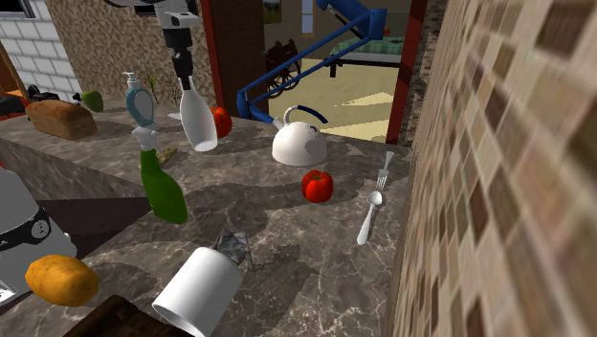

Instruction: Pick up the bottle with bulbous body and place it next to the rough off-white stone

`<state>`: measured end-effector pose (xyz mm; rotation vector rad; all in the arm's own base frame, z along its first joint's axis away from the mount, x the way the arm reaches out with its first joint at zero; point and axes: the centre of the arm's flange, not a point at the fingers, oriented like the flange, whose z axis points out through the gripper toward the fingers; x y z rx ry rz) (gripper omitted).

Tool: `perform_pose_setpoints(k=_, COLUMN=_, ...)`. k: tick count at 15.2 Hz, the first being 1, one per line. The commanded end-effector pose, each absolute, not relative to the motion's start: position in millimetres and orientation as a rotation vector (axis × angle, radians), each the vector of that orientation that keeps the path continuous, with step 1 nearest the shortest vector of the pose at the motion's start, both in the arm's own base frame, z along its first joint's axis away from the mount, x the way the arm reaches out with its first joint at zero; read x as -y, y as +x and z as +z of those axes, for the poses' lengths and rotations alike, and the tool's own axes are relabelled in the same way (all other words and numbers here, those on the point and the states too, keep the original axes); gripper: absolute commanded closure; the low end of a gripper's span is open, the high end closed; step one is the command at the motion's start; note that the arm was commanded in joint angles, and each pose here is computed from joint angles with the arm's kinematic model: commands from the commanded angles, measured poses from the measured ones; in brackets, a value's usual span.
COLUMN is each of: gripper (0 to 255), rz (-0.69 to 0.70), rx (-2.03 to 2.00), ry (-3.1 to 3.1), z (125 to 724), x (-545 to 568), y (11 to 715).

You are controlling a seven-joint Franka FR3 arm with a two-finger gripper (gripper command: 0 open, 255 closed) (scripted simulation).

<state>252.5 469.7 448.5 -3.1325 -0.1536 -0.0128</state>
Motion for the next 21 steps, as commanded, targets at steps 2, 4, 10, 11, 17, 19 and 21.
perform_pose_setpoints(k=2, gripper=255, rz=-0.014, rx=0.154, ry=-3.132, z=441.0, x=-469.9, y=252.2)
perform_pose_setpoints(k=4, gripper=255, rz=-0.014, rx=0.154, ry=-3.132, z=441.0, x=-469.9, y=252.3)
perform_pose_setpoints(k=10, gripper=0, rz=-0.014, rx=0.154, ry=-3.132, z=441.0, x=-469.9, y=252.2)
perform_pose_setpoints(k=11, gripper=0, rz=-0.014, rx=0.154, ry=-3.132, z=441.0, x=-469.9, y=252.2)
perform_pose_setpoints(k=17, gripper=0, rz=-0.014, rx=0.154, ry=-3.132, z=480.6, x=-469.6, y=251.9)
perform_pose_setpoints(k=19, gripper=0, rz=-0.014, rx=0.154, ry=-3.132, z=491.0, x=-469.6, y=251.8)
perform_pose_setpoints(k=21, gripper=0, rz=-0.014, rx=0.154, ry=-3.132, z=491.0, x=-469.5, y=251.8)
